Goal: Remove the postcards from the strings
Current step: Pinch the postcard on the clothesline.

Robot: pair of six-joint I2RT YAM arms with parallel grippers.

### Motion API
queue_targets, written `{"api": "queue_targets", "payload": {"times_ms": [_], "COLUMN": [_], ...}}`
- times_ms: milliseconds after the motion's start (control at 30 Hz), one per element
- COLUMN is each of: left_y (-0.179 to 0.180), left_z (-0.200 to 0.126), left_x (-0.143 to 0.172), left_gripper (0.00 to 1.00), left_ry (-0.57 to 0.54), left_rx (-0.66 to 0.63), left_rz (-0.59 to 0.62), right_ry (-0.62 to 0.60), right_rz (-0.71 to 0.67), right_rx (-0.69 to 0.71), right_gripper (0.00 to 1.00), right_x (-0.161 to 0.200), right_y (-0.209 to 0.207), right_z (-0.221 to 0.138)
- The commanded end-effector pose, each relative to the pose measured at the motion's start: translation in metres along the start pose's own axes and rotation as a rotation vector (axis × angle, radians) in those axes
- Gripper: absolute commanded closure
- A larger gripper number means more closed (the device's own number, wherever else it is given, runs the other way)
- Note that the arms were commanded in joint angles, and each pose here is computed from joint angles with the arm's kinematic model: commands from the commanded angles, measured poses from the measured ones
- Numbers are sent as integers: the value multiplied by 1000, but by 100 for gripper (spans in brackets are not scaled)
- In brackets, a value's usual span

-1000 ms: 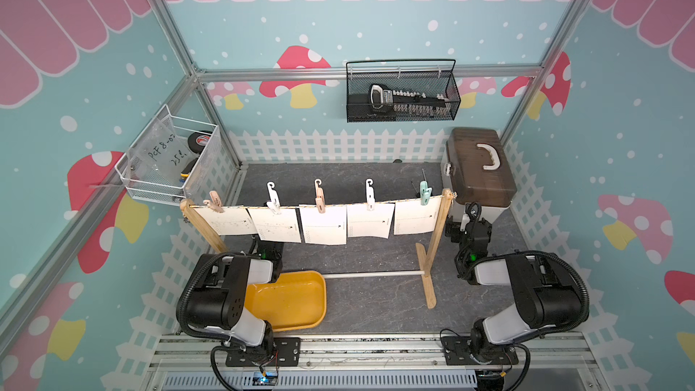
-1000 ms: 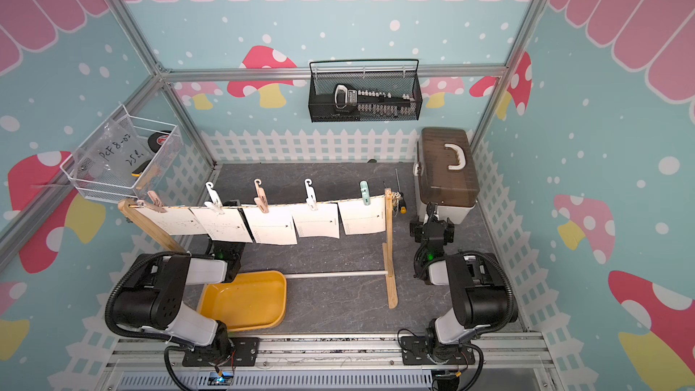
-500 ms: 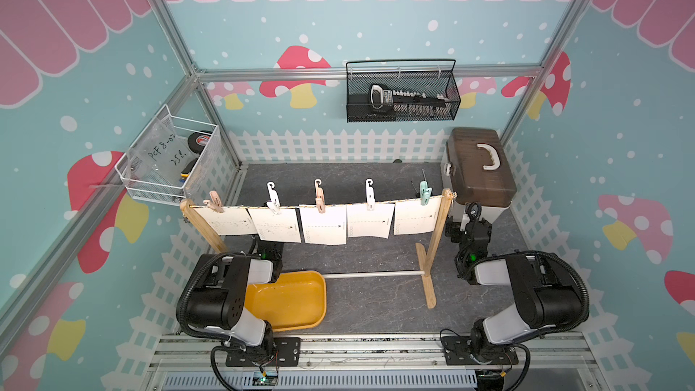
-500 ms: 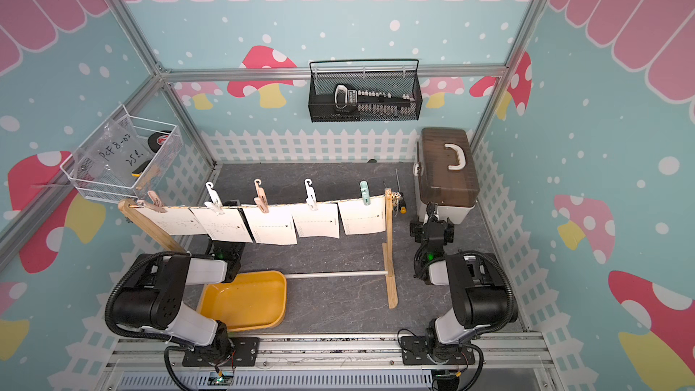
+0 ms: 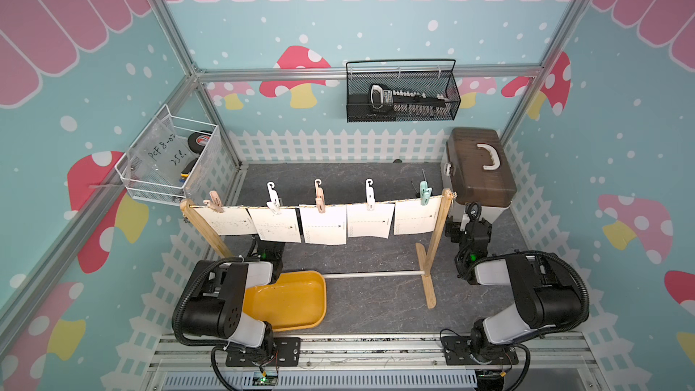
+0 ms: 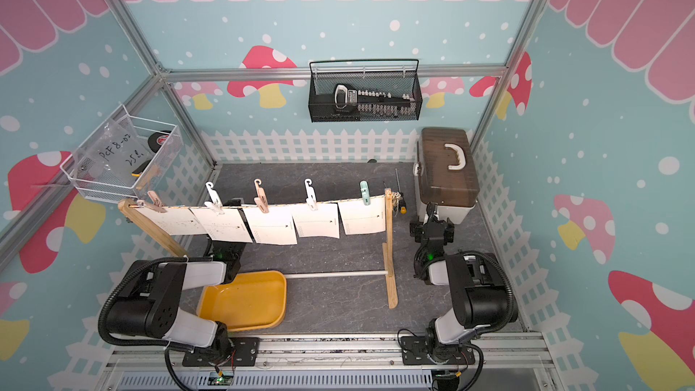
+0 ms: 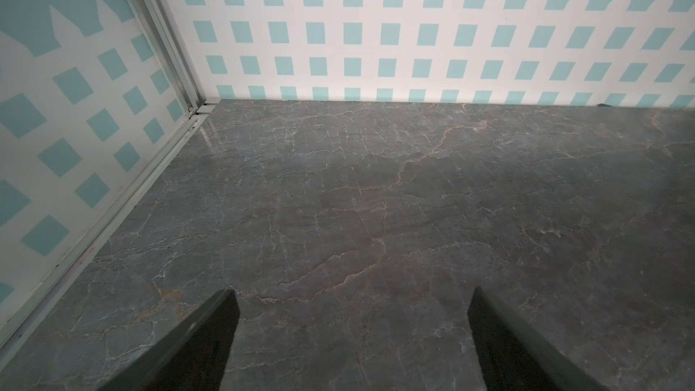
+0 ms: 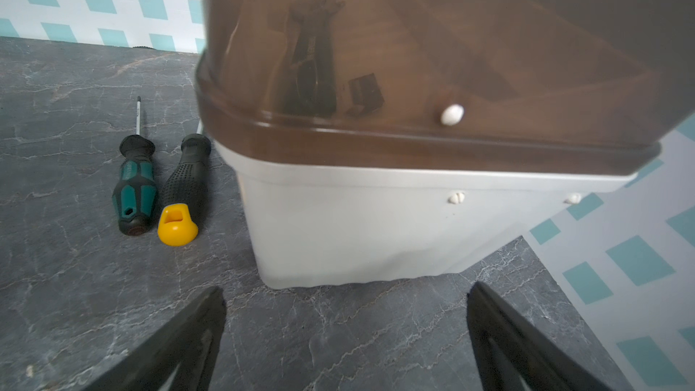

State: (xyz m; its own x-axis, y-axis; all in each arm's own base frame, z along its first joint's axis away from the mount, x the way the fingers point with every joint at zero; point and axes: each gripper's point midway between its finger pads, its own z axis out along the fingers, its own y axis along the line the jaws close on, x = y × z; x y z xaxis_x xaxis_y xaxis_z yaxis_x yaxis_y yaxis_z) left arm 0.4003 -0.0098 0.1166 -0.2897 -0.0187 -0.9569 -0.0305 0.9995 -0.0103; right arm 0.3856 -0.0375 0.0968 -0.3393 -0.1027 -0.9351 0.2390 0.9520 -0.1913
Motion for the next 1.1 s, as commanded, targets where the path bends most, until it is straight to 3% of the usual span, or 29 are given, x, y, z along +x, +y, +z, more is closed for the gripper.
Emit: {"api": "queue_targets", "payload": {"times_ms": [0,300,533,800,1067], "left_y": [-17,-54,-74,-112,-165], "left_z": [3,7,5,-7,-32], "left_x": [-13,-9,9,25,24], "left_gripper": [0,0,0,0,0], "left_ry": [54,191,279,234,71], "left_rx": [63,147,143,167,234], "left_rz": [83,280,592,917,1119], "right_ry": [-19,-19,-19,-19,-19], "right_rz": [-9,-9,-10,-10,-9], "right_rx": [-3,-3,-3,-3,-3], "right_gripper": [1,1,1,2,1], "right_x": [-5,-5,-5,-5,-5], "right_y": [-1,-1,-1,-1,-1], "right_z": [-3,-3,-3,-3,-3]}}
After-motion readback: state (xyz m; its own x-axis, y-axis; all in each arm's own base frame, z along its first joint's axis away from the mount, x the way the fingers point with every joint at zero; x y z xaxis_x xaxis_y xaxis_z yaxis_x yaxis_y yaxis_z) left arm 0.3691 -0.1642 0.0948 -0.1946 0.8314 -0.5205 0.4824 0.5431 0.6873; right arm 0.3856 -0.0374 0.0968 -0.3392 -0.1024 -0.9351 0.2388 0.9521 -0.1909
